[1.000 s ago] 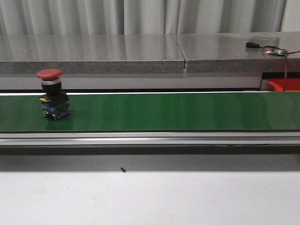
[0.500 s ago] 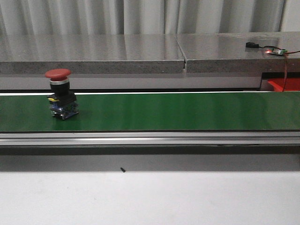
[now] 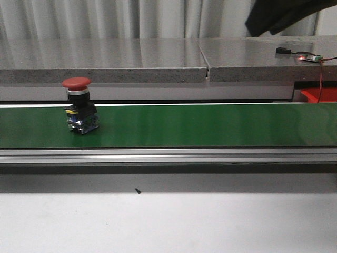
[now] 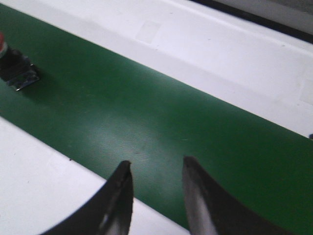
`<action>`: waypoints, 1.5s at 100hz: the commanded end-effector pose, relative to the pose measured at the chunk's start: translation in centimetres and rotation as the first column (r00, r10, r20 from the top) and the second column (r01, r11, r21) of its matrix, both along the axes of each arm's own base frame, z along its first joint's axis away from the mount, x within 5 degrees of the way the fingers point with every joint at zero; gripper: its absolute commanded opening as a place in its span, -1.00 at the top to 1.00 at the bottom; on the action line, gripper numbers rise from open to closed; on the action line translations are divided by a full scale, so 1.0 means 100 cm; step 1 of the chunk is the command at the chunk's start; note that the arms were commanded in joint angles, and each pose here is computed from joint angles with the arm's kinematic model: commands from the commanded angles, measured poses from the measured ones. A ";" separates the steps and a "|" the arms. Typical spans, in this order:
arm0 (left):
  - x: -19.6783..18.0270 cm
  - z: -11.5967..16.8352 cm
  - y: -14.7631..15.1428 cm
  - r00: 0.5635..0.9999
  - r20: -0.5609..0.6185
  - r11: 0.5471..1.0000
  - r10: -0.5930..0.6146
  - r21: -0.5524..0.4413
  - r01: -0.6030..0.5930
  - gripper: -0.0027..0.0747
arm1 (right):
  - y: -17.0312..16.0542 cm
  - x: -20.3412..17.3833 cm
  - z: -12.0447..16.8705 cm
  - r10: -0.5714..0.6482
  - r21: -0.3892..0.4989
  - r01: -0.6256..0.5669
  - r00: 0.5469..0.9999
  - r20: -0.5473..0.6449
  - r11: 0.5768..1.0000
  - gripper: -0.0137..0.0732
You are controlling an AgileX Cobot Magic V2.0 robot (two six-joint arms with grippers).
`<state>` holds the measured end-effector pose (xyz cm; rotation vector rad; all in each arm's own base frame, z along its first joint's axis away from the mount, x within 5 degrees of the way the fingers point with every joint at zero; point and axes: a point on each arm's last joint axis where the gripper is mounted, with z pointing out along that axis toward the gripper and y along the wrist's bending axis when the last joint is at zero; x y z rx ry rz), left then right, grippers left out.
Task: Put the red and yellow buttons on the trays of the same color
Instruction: 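Reach the right gripper down and grasp the red button on the belt, then lift the red button and carry it over the red tray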
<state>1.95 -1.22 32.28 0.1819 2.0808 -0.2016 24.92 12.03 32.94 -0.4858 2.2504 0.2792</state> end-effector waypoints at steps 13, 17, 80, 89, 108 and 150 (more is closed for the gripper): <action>0.002 0.011 -0.001 0.997 0.071 1.000 -0.002 -0.027 0.004 0.98 | 0.039 0.018 0.026 0.133 -0.031 -0.132 0.991 0.027 0.991 -0.42; 0.002 0.011 -0.001 0.997 0.071 1.000 -0.002 -0.027 0.004 0.98 | 0.046 0.021 0.024 0.151 -0.041 -0.150 0.989 0.008 0.988 -0.55; 0.002 0.011 -0.001 0.997 0.071 1.000 -0.002 -0.027 0.004 0.98 | 0.145 0.078 0.000 0.423 -0.113 -0.437 0.897 -0.129 0.892 -0.70; 0.002 0.011 -0.001 0.997 0.071 1.000 -0.002 -0.027 0.004 0.98 | 0.155 0.084 -0.009 0.460 -0.082 -0.469 0.881 -0.113 0.879 -0.70; 0.002 0.011 -0.001 0.997 0.071 1.000 -0.002 -0.027 0.004 0.98 | 0.167 0.100 -0.031 0.460 -0.063 -0.466 0.883 -0.093 0.882 -0.70; 0.002 0.011 -0.001 0.997 0.071 1.000 -0.002 -0.027 0.004 0.98 | 0.173 0.110 -0.041 0.441 -0.058 -0.444 0.896 -0.049 0.894 0.35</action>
